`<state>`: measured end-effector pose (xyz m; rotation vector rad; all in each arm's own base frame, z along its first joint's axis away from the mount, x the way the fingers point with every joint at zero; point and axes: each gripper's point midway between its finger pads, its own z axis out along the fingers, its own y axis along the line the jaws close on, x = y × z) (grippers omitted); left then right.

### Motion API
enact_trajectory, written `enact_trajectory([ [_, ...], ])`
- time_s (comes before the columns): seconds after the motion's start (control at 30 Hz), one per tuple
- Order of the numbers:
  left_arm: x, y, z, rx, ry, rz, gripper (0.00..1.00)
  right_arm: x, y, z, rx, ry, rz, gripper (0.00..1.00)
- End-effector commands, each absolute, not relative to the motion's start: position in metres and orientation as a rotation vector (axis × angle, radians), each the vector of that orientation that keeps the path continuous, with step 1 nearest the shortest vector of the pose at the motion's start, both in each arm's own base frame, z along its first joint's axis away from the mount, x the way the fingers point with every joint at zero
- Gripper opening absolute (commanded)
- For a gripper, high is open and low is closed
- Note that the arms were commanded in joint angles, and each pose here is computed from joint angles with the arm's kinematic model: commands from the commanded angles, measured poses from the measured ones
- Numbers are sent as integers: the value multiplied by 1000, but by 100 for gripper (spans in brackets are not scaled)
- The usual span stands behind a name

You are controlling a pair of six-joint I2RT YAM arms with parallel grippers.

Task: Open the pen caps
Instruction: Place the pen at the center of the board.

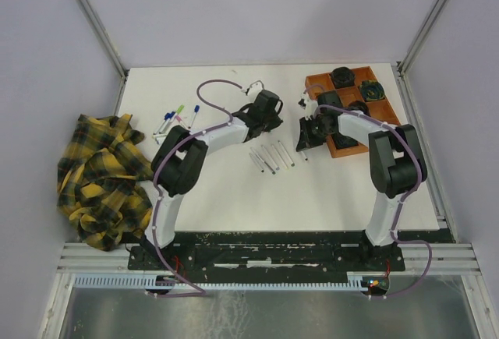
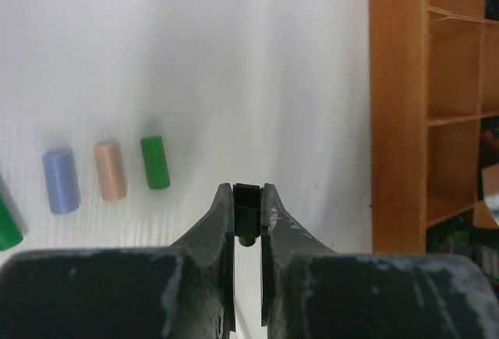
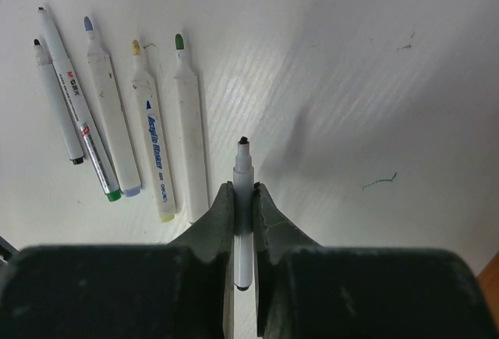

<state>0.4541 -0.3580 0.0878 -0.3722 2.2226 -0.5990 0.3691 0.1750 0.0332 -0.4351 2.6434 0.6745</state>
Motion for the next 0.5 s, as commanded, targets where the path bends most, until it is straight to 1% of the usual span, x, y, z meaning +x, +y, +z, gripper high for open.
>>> enact_trajectory([
  [0.0,470,-359,79,-362,2253,-502,3,388,190,38,-406,2596,731,13],
  [0.13,477,-363,64,-352,2280,-472,3,385,196,31,-419,2604,747,16],
  [0.23,480,-364,55,-352,2290,-452,6,385,201,32,-439,2594,745,19],
  [0.33,482,-364,48,-355,2298,-438,11,384,204,33,-450,2591,743,22],
  [0.47,484,-364,48,-358,2296,-430,23,387,201,32,-431,2606,714,29],
])
